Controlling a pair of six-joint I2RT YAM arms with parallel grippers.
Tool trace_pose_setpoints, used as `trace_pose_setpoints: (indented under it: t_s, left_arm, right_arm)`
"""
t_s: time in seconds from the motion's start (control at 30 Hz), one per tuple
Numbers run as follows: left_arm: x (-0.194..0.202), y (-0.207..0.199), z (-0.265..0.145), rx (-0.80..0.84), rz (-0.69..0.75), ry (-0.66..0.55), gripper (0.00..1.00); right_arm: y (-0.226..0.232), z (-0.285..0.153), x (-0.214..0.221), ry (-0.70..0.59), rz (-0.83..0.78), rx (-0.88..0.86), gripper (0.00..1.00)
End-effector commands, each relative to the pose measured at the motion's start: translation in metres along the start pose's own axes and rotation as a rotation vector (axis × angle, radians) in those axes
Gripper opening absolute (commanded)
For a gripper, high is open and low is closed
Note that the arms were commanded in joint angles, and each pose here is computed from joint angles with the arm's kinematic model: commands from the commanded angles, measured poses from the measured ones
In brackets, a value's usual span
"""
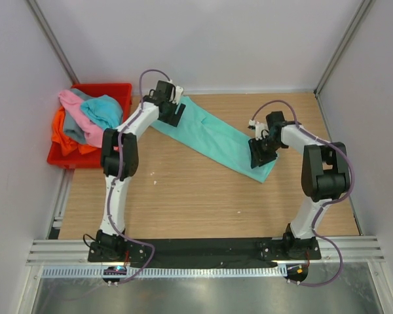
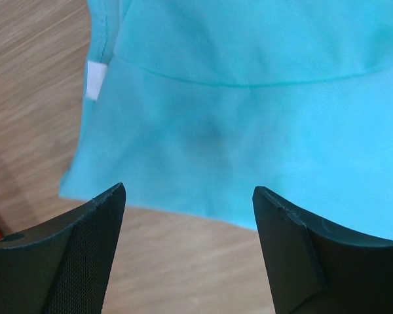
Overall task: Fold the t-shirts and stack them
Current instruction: Fold the tshirt
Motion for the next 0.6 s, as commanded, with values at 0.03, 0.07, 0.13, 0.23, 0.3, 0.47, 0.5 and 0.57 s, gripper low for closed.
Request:
trace_pose_setpoints:
  t_s: [0.03, 0.07, 0.13, 0.23, 0.3, 0.47, 0.5, 0.57]
  left_arm:
    - [-0.059, 0.002, -0.116, 0.044, -0.104, -0.267, 0.8]
    - [-0.057, -0.01, -0.121, 0.082, -0.099, -0.271, 0.8]
    - [-0.063, -0.031, -0.143, 0.149, -0.106, -0.31, 0.8]
    - [-0.068, -0.068, -0.16, 0.251, -0.096, -0.327, 0.8]
    - [-0.064, -0.09, -0.159, 0.312, -0.097, -0.304, 0.79]
    - [-0.053, -0.16, -0.154, 0.485, -0.065, -0.268, 0.75]
    - [-0.053, -0.17, -0.151, 0.501, -0.055, -0.265, 0.75]
    - [-0.052, -0.197, -0.143, 0.542, -0.015, -0.242, 0.75]
  right_arm:
    - [0.011, -0.054, -0.032, -0.189, -0.031, 0.043, 0.45]
    - [0.012, -0.065, -0.041, -0.233, -0.049, 0.062, 0.45]
    - [0.008, -0.069, -0.051, -0.268, -0.058, 0.083, 0.45]
    - [-0.005, -0.073, -0.066, -0.303, -0.046, 0.112, 0.46]
    - [-0.017, -0.069, -0.078, -0.313, -0.018, 0.114, 0.46]
    - [-0.046, -0.06, -0.103, -0.361, 0.018, 0.143, 0.46]
    - [-0.049, -0.053, -0.104, -0.352, 0.034, 0.126, 0.46]
    - [-0.059, -0.051, -0.114, -0.374, 0.05, 0.13, 0.46]
Point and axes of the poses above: each gripper's point midway between its finger pads, its own z axis out along the fingers, its own y axis along the line the jaws close on, x = y × z, the point moved 6 cm from there along -z, back along the fingers, and after that the axes turned 10 degrees about z, right-handed, at the moved point
